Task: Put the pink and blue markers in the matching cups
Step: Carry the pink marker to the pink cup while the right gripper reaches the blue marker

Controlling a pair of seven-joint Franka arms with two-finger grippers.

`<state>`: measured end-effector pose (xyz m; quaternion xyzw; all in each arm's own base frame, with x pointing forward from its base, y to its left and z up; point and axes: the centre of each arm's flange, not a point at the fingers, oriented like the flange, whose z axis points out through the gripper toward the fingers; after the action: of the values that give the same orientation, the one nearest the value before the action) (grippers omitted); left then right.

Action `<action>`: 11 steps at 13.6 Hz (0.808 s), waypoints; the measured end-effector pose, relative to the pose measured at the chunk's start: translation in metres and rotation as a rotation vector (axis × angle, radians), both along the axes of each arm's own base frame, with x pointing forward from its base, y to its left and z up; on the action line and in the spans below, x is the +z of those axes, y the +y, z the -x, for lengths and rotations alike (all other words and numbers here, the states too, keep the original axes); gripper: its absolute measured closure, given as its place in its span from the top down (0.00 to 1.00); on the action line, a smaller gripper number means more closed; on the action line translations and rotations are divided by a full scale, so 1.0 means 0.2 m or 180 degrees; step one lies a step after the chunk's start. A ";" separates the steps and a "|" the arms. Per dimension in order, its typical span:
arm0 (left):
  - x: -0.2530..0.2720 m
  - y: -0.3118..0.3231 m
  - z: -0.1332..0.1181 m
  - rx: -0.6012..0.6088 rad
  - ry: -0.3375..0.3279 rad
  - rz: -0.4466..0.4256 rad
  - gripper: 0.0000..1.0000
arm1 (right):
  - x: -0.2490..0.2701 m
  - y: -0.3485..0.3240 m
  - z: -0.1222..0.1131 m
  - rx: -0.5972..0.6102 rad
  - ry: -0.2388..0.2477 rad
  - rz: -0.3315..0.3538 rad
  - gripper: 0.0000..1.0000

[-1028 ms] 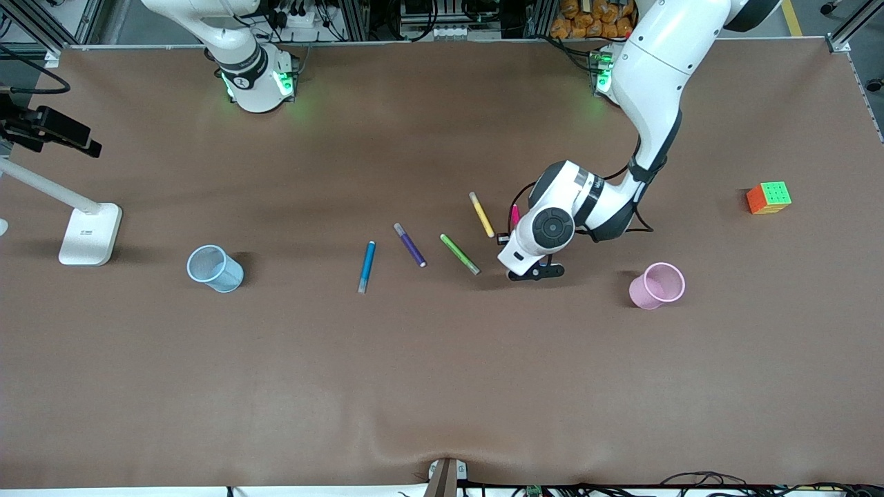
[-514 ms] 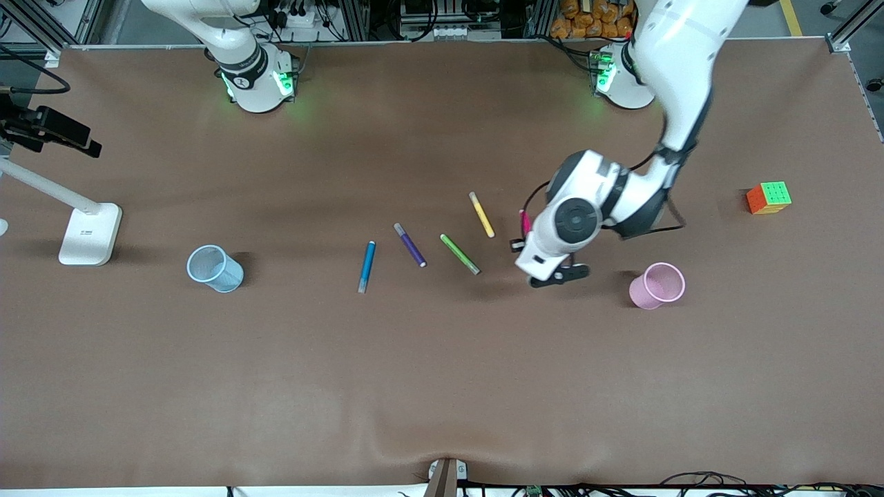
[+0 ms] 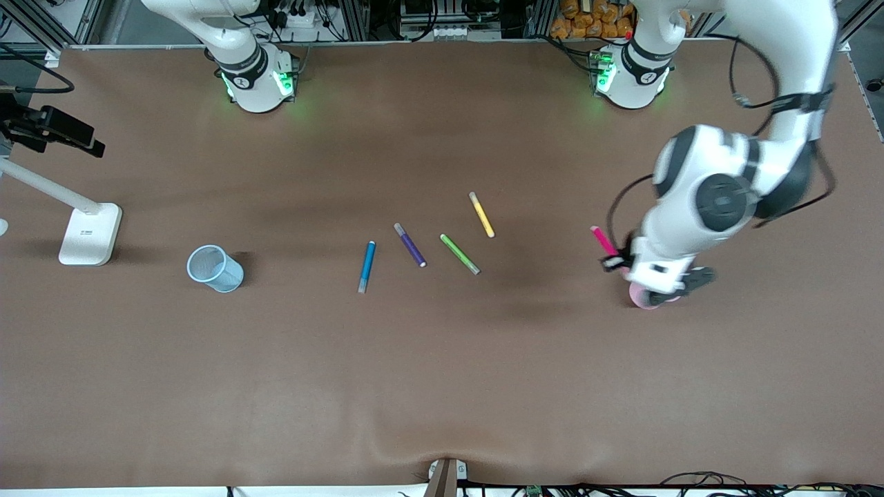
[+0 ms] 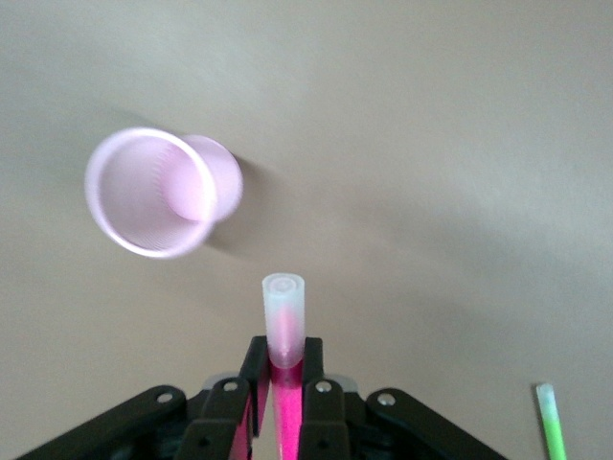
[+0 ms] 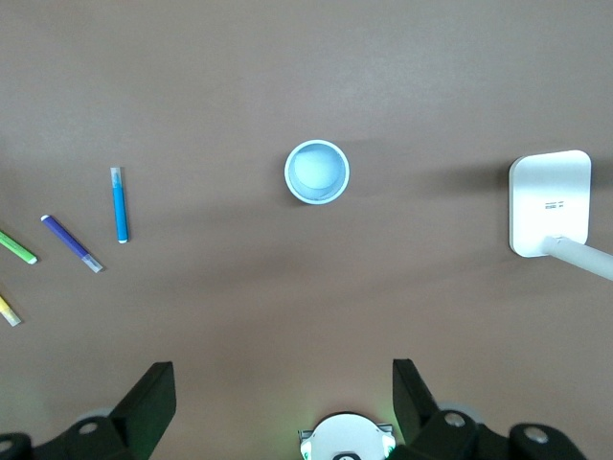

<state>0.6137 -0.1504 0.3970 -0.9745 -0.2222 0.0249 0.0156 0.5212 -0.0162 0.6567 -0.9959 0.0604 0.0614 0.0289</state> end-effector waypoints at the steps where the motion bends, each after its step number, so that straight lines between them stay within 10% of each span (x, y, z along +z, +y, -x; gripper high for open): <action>1: 0.05 0.08 -0.03 0.0088 -0.0056 0.0004 0.18 | -0.01 0.02 -0.01 0.0021 0.0013 -0.0002 1.00; 11: 0.04 0.39 -0.12 0.0970 -0.0294 -0.0589 0.18 | -0.63 0.92 -0.28 0.0614 0.0359 0.0123 1.00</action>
<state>0.6383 -0.0719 0.4042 -0.9241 -0.3692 -0.0382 0.0909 0.5769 0.1675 0.5306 -0.9924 -0.0330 0.1187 0.0002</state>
